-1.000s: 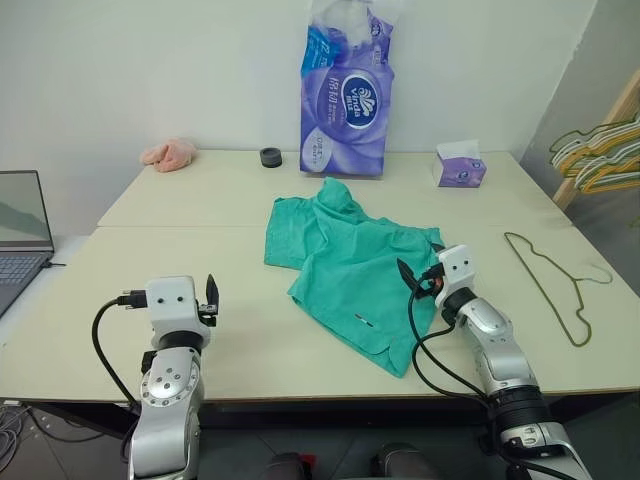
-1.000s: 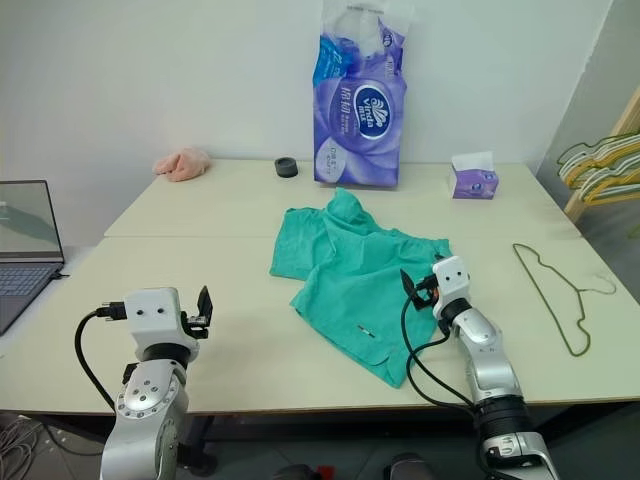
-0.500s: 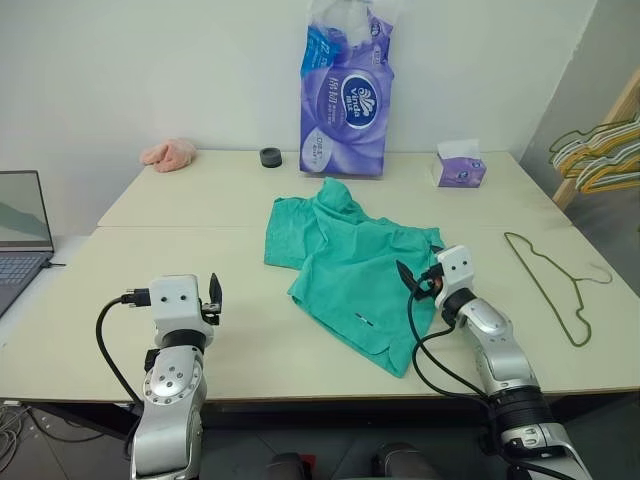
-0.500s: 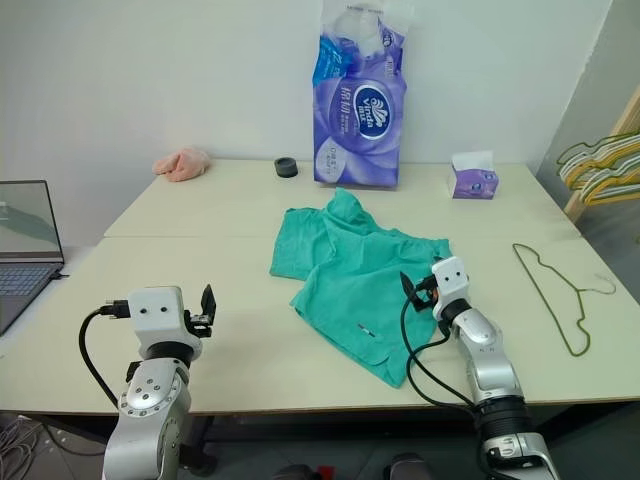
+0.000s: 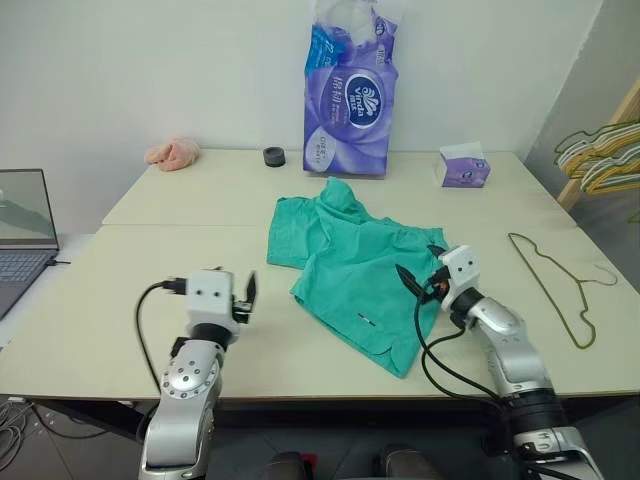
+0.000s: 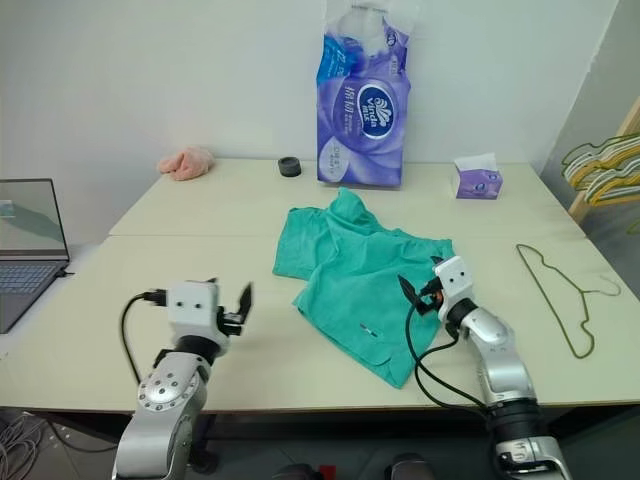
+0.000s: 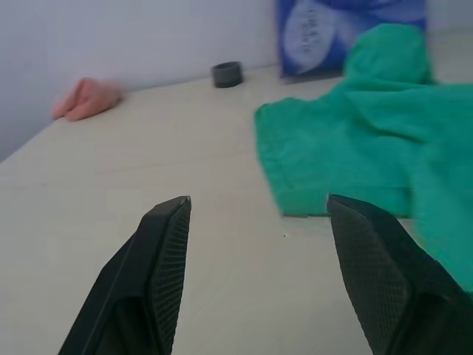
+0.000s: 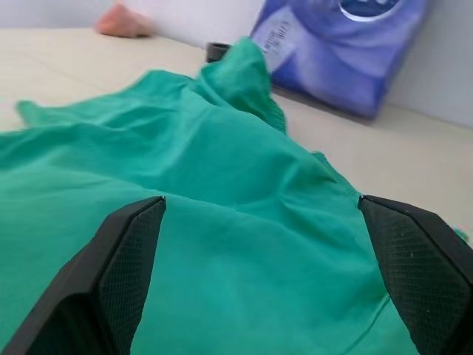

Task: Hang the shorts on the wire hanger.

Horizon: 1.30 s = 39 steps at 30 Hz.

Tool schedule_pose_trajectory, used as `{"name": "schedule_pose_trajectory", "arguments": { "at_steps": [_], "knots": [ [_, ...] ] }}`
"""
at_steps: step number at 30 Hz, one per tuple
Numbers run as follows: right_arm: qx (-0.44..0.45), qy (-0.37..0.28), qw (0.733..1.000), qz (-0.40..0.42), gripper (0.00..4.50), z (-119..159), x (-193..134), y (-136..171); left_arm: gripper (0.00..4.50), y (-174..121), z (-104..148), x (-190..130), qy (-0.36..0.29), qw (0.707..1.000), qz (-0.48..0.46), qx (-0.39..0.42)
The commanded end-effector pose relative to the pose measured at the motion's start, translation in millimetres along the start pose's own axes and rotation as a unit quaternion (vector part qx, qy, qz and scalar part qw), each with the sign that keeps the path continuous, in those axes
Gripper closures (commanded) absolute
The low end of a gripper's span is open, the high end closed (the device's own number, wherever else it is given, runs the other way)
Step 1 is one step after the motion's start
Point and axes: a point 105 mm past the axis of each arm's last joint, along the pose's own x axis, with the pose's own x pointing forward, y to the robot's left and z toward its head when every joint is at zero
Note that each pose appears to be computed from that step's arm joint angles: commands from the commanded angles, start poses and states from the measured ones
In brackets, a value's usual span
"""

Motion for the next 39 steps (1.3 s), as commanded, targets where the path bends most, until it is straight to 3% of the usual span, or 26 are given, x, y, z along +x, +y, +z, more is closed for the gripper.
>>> {"name": "schedule_pose_trajectory", "arguments": {
  "at_steps": [1,3,6,9,15,22,26,33,37,39],
  "knots": [
    [-0.015,-0.011,0.996,0.085,0.0,21,-15,10,0.57,-42,7,7,0.003,0.989,-0.145,0.0],
    [-0.018,0.009,0.991,0.131,0.0,22,-27,16,0.04,-59,4,8,0.02,0.978,-0.21,-0.002],
    [-0.023,0.062,0.975,0.212,0.0,19,-53,26,0.04,-93,-5,2,0.062,0.94,-0.336,-0.004],
    [-0.03,0.108,0.968,0.225,0.0,16,-72,15,0.04,-121,-15,-3,0.118,0.894,-0.432,-0.024],
    [-0.06,0.131,0.969,0.2,0.0,14,-78,-8,0.04,-127,-32,7,0.183,0.867,-0.461,-0.039],
    [-0.08,0.113,0.97,0.199,0.0,25,-69,-9,0.04,-114,-53,12,0.217,0.873,-0.436,0.018],
    [-0.092,0.097,0.968,0.21,0.0,34,-61,-6,0.88,-97,-60,16,0.217,0.89,-0.398,0.052],
    [-0.141,0.089,0.963,0.211,0.0,34,-44,-8,3.12,-64,-57,12,0.206,0.91,-0.351,0.073],
    [-0.2,0.112,0.951,0.206,0.0,20,-33,-17,4.33,-26,-55,7,0.208,0.928,-0.295,0.093],
    [-0.253,0.125,0.938,0.202,0.0,13,-23,-25,4.47,-5,-50,5,0.205,0.939,-0.262,0.092]
  ]
}}
